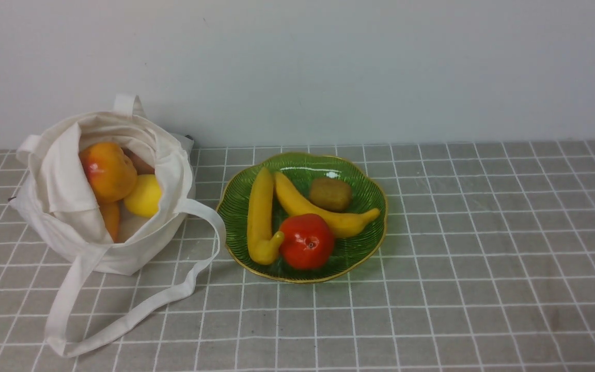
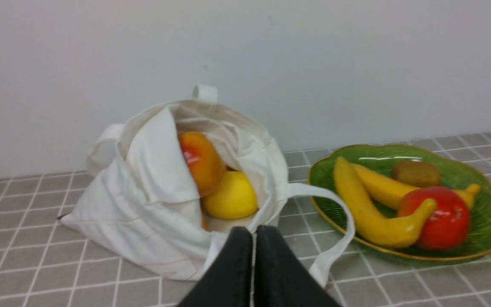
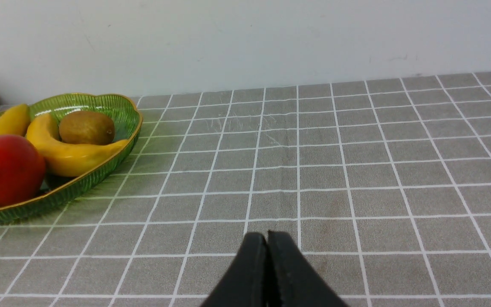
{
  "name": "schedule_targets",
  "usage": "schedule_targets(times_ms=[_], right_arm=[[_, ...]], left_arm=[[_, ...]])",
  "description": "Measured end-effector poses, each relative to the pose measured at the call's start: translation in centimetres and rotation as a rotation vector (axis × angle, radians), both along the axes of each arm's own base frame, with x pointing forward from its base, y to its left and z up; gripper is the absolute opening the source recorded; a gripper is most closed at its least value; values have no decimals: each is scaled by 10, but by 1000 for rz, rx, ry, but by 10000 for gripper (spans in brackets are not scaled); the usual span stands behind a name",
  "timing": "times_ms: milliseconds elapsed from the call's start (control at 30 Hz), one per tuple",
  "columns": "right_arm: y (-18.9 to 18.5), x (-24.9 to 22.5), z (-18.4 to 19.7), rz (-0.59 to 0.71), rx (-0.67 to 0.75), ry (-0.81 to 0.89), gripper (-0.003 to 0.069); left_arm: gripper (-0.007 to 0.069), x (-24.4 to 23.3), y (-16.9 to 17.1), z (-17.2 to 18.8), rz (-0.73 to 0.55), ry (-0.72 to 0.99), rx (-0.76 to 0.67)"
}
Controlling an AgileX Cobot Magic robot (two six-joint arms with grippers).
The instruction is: Take the fruit out of the bag on the grey coffee tablecloth and place them on the plate.
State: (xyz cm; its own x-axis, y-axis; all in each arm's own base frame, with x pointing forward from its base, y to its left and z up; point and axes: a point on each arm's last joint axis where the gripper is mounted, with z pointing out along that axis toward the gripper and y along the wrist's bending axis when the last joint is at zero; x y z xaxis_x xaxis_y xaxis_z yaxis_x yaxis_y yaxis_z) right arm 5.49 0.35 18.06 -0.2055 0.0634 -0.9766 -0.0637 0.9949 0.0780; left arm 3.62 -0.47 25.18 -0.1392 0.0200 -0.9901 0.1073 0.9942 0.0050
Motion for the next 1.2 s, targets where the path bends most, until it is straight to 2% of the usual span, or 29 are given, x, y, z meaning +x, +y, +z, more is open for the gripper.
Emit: schedule_targets(times_ms=[100,133,200,267,1200], right_arm=[[0,0,0,0,0,0,-12],[0,0,0,0,0,0,-12],[0,0,0,0,0,0,-12],[0,0,0,0,0,0,-12],[0,0,0,0,0,0,-12]], left_arm=[[-8,11,0,-37,25,49,9],[-8,11,0,-37,25,49,9],[-8,15,0,-70,27,132,17],[-8,16,0,-79,27,165,20],[-8,16,0,-81,27,171,20]])
